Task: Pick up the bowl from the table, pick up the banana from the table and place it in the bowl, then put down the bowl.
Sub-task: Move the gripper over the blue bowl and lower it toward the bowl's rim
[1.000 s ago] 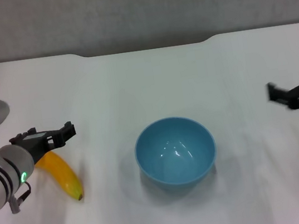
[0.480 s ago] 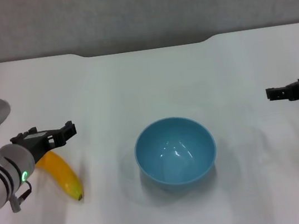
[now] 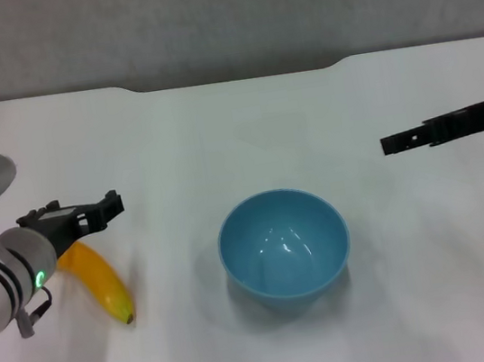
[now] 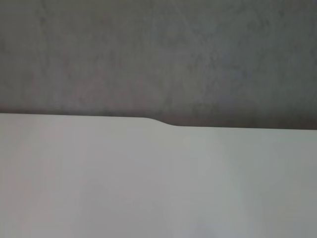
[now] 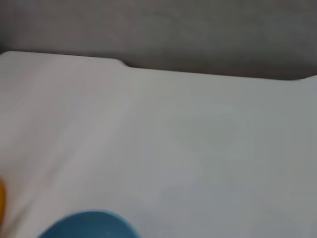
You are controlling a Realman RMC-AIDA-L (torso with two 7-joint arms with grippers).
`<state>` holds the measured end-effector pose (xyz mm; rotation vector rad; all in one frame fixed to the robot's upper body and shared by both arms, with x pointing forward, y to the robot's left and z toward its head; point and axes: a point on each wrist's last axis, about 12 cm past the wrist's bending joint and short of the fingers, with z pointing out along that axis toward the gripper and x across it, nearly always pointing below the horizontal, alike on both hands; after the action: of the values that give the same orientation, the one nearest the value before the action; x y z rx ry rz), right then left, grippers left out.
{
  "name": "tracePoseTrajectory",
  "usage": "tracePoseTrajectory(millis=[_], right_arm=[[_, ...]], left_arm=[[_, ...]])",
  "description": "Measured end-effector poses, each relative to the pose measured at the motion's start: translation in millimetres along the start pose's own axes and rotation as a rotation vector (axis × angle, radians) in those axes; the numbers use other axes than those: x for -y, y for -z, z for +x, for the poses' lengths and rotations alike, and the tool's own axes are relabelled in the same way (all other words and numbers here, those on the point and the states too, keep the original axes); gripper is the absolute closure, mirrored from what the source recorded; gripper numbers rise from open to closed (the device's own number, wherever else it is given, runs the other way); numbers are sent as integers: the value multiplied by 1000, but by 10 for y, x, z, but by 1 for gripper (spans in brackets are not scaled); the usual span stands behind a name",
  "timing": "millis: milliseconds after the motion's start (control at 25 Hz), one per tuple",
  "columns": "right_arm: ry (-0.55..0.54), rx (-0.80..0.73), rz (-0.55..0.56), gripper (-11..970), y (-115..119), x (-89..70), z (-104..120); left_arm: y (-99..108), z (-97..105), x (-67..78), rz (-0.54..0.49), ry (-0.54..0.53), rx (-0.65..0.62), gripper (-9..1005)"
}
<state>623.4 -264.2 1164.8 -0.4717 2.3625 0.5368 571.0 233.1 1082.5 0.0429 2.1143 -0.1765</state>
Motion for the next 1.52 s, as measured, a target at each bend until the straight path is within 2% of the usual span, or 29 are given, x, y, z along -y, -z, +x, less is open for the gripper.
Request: tracePoseTrajectory(millis=[240, 440, 920, 1200, 1520], right_arm=[[10, -104, -110, 67, -134, -163, -84], [-10, -151, -160, 68, -304, -160, 5], [-12, -193, -144, 71, -670, -132, 235], [-4, -185, -145, 72, -798, -135, 374], [24, -150, -119, 79, -877, -116, 418]], left_arm=[[-3, -11, 2, 0, 0, 2, 104], [-5, -18, 6, 1, -1, 3, 104], [-16, -41, 28, 7, -4, 7, 104], [-17, -49, 31, 7, -3, 8, 104], [-21, -59, 49, 12, -4, 11, 104]])
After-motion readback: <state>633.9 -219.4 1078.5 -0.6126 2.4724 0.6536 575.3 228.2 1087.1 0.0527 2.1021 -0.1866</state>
